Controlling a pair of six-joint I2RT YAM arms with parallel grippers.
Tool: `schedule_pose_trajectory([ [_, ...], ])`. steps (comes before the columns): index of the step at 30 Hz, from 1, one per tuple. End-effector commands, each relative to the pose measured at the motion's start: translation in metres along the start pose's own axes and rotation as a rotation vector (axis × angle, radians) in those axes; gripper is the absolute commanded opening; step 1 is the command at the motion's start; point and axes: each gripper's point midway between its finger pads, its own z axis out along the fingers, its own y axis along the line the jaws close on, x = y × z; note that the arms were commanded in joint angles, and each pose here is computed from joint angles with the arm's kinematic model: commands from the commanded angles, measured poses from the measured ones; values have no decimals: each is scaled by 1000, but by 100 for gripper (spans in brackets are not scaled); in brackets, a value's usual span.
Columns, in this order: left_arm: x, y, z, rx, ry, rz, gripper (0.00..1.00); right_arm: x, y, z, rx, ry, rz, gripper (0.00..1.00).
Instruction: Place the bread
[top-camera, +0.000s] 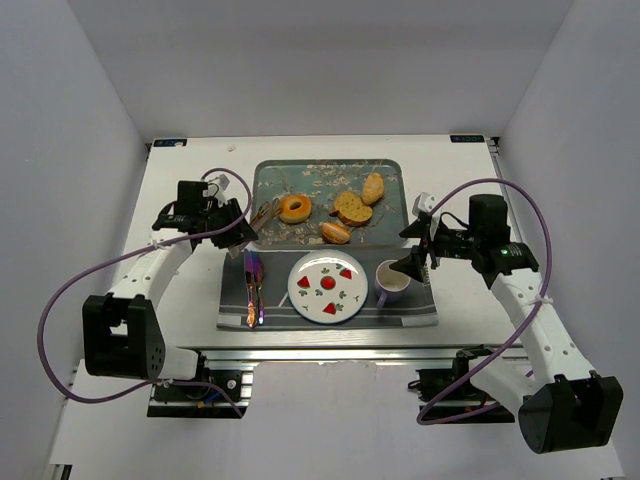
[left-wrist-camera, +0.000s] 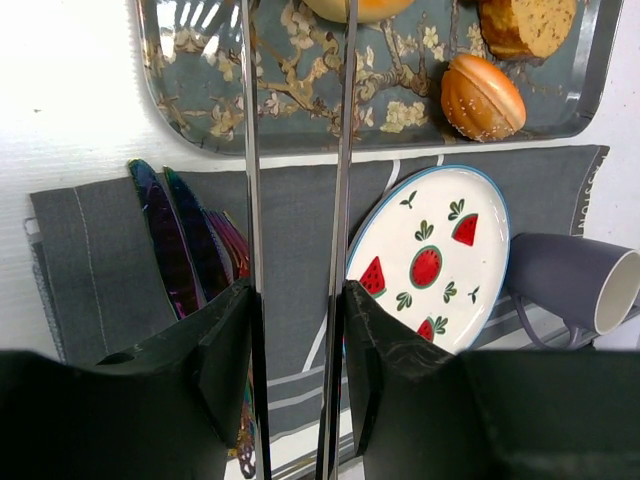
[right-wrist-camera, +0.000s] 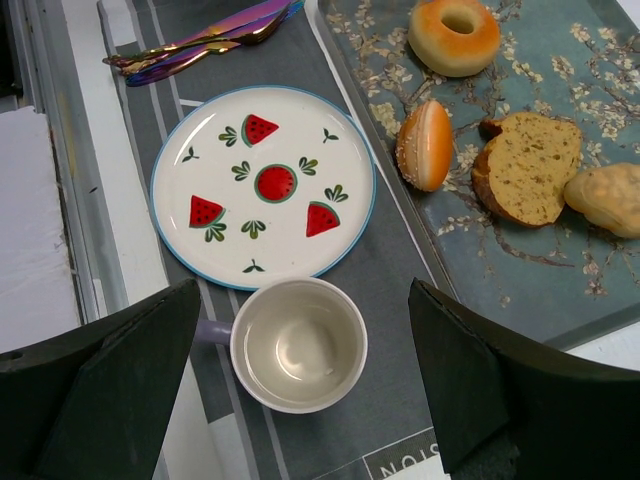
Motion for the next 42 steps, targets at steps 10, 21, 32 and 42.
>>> schedule_pose_trajectory([
  [10, -15, -19, 14, 98, -13, -23, 53, 2, 5, -1, -12, -16, -7, 89],
  [21, -9, -16, 26, 109, 30, -35, 45, 2, 5, -3, -5, -17, -5, 89],
  [32, -17, -57, -16, 254, -26, 25, 1, -2, 5, -6, -1, -19, -9, 89],
  [42, 80, -71, -79, 357, 44, -47, 2, -2, 6, -8, 6, -13, -21, 89],
])
